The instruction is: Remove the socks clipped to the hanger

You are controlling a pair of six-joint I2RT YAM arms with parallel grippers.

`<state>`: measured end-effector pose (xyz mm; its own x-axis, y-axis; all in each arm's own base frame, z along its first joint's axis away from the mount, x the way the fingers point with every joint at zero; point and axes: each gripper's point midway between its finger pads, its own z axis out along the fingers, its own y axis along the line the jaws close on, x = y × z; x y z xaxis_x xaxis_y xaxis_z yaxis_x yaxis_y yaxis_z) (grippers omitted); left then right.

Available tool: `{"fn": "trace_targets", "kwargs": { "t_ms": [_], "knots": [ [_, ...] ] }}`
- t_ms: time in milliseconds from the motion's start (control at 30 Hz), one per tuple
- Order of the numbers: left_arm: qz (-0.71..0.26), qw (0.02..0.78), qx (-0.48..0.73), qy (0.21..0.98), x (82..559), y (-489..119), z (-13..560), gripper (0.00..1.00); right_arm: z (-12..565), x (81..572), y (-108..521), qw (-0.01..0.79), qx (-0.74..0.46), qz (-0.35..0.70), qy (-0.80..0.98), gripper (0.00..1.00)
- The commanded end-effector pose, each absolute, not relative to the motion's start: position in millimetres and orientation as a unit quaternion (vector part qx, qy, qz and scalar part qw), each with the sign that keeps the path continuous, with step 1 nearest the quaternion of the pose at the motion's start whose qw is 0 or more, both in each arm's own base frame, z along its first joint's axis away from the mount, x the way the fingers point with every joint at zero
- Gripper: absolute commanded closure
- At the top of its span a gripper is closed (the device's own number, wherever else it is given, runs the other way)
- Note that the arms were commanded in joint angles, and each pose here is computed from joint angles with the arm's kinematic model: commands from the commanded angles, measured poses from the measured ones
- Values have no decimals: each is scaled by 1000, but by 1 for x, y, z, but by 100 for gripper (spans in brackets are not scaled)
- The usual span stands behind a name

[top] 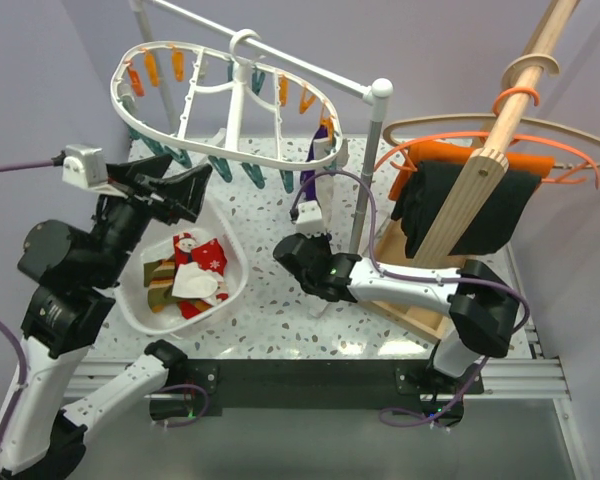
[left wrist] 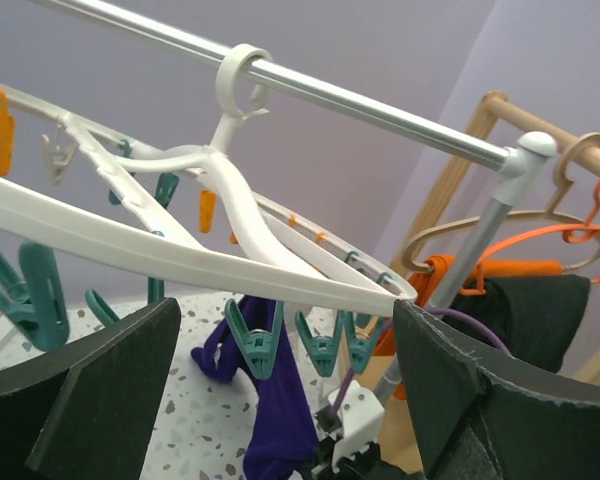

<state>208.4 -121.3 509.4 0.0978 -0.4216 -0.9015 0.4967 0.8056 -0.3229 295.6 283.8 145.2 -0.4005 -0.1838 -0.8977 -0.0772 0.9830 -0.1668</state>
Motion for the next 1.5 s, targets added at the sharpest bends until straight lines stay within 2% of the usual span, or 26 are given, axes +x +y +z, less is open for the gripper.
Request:
{"fn": "trace_targets", "kwargs": {
  "t_ms": [0,167,400,567,733,867,1100,1300,1467],
  "knots": [
    [-274,749,-6,604,238,-117,514,8,175,285,281,568,-55,-28,821,100],
    [-187,755,-35,628,272,-102,498,7,191,269,285,576,-68,1,815,100],
    [-101,777,-58,619,290,-80,513,5,208,244,296,572,-107,73,810,100],
    [-88,775,-36,624,289,-81,524,4,217,226,306,560,-149,117,807,100],
    [-19,766,-44,641,301,-67,519,1,217,206,314,539,-192,154,806,100],
    [14,779,-62,623,288,-45,533,1,227,190,320,526,-226,195,796,100],
    [-155,797,-14,583,224,-67,577,0,244,173,322,513,-271,235,780,100],
    [-278,772,34,571,179,-93,561,3,233,164,327,488,-298,240,785,100],
    [-333,753,90,560,152,-111,520,7,229,158,335,474,-311,255,783,100]
  ]
}}
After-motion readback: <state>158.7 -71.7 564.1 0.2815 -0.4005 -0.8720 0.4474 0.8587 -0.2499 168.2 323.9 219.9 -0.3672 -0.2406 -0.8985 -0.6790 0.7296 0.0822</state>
